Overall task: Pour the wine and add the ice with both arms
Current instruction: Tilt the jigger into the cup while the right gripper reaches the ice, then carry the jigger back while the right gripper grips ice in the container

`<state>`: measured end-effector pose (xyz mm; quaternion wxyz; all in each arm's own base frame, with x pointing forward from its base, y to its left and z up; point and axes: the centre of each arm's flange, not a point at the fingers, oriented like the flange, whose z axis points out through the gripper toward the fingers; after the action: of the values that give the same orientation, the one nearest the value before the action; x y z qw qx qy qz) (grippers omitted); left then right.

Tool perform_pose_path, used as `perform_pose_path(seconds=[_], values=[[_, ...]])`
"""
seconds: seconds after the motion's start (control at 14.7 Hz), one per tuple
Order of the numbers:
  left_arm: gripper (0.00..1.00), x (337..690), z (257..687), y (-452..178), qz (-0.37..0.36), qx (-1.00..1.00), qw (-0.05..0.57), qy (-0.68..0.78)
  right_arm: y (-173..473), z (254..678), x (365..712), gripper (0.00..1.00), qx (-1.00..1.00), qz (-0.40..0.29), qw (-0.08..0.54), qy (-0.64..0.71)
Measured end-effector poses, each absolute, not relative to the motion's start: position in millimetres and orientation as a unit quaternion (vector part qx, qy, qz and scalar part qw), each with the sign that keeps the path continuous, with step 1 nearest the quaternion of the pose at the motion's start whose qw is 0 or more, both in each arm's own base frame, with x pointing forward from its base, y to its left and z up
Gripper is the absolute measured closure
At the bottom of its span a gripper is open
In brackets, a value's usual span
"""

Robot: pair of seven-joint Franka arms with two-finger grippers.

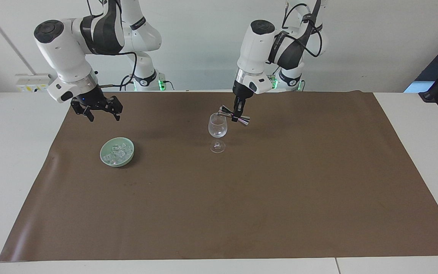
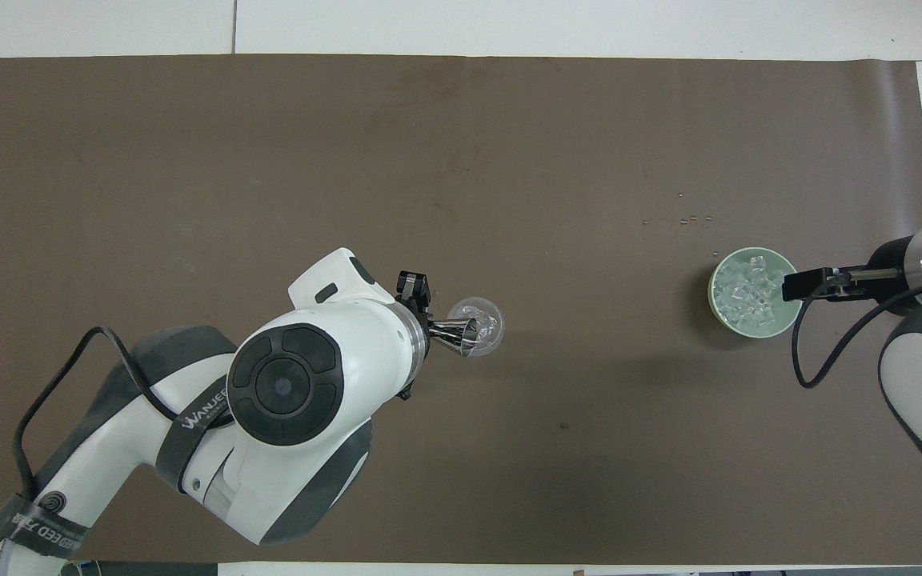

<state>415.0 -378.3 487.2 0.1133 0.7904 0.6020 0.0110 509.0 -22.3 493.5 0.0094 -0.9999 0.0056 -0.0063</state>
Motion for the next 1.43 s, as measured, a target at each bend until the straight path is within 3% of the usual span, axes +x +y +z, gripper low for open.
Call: perform_pose_path(seconds=[0.41, 0.75, 0.89, 0.95, 1.43], values=[[0.78, 401, 499, -396, 0.086, 0.813, 0.102, 0.567, -21, 433, 532, 0.00, -1.000, -0.016, 0.022, 0.016], [0.78, 396, 506, -402, 0.128, 0.827, 0.092, 0.539, -24, 384, 531, 0.03, -0.999, -0.012, 0.022, 0.023], [0.78, 395, 507, -405, 0.139, 0.831, 0.092, 0.531, -24, 379, 529, 0.20, -0.999, -0.007, 0.023, 0.024], [0.78, 392, 508, -407, 0.146, 0.834, 0.091, 0.524, -24, 376, 529, 0.22, -0.999, -0.007, 0.022, 0.024], [0.78, 390, 513, -414, 0.154, 0.835, 0.097, 0.520, -28, 346, 529, 0.22, -0.999, -0.013, 0.019, 0.029]])
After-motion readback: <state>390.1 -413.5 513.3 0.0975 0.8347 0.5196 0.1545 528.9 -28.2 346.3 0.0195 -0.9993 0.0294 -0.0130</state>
